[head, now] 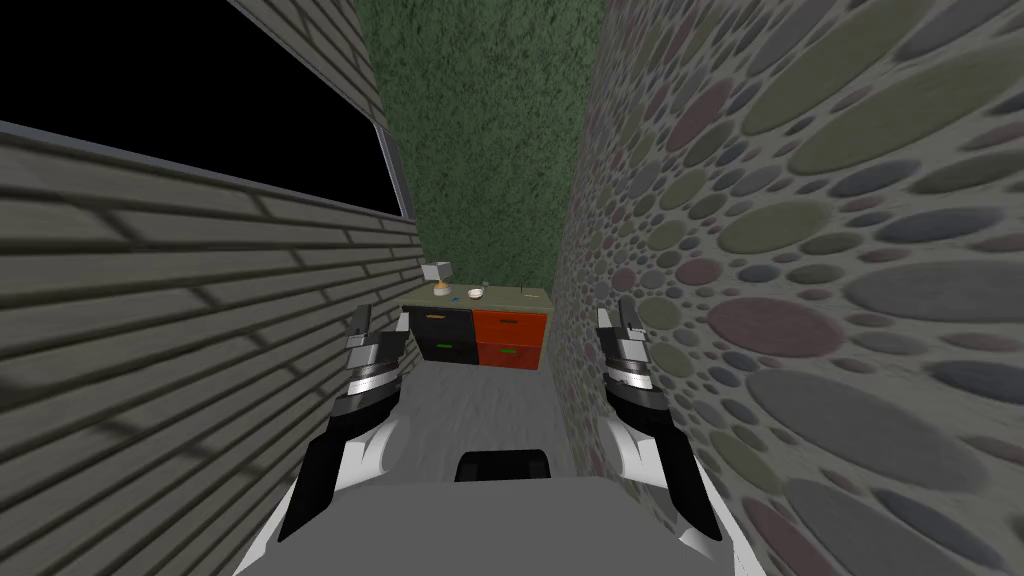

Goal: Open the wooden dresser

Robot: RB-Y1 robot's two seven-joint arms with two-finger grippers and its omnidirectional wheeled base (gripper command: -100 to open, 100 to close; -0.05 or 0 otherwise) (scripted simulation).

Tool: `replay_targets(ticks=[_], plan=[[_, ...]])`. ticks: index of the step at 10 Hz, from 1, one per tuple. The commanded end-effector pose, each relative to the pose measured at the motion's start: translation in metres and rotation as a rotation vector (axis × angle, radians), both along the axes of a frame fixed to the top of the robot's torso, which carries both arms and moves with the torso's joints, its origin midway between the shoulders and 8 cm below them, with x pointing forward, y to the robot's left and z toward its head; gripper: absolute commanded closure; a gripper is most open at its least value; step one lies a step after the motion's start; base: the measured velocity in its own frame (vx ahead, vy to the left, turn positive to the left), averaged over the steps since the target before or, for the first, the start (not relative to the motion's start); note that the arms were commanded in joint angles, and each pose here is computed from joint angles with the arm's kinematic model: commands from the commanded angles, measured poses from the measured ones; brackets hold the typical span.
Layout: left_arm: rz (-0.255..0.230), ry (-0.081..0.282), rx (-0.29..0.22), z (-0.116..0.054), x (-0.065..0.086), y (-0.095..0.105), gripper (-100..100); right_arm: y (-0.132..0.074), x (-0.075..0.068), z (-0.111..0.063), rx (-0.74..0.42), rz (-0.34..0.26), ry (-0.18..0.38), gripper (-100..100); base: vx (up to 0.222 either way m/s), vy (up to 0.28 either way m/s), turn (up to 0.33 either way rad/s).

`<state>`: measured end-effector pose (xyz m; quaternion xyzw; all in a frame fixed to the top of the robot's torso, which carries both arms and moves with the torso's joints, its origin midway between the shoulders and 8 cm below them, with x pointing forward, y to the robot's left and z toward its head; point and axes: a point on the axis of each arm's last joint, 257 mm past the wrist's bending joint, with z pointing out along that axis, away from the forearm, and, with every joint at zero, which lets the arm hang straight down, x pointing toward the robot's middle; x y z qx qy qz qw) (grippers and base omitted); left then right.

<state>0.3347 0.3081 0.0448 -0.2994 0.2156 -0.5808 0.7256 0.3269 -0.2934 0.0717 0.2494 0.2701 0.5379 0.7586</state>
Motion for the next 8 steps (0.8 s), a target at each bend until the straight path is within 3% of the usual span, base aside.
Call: replay_targets(ticks=[1, 8], plan=[[0.000, 0.000, 0.000, 0.0000, 0.0000, 0.0000, 0, 0.0000, 0.0000, 0.0000, 0.000, 0.000, 0.000, 0, 0.000, 0.000, 0.000], [0.000, 0.000, 0.000, 0.0001, -0.0001, 0.0000, 0, 0.0000, -0.0001, 0.0001, 0.000, 0.000, 0.000, 0, 0.000, 0.000, 0.000]])
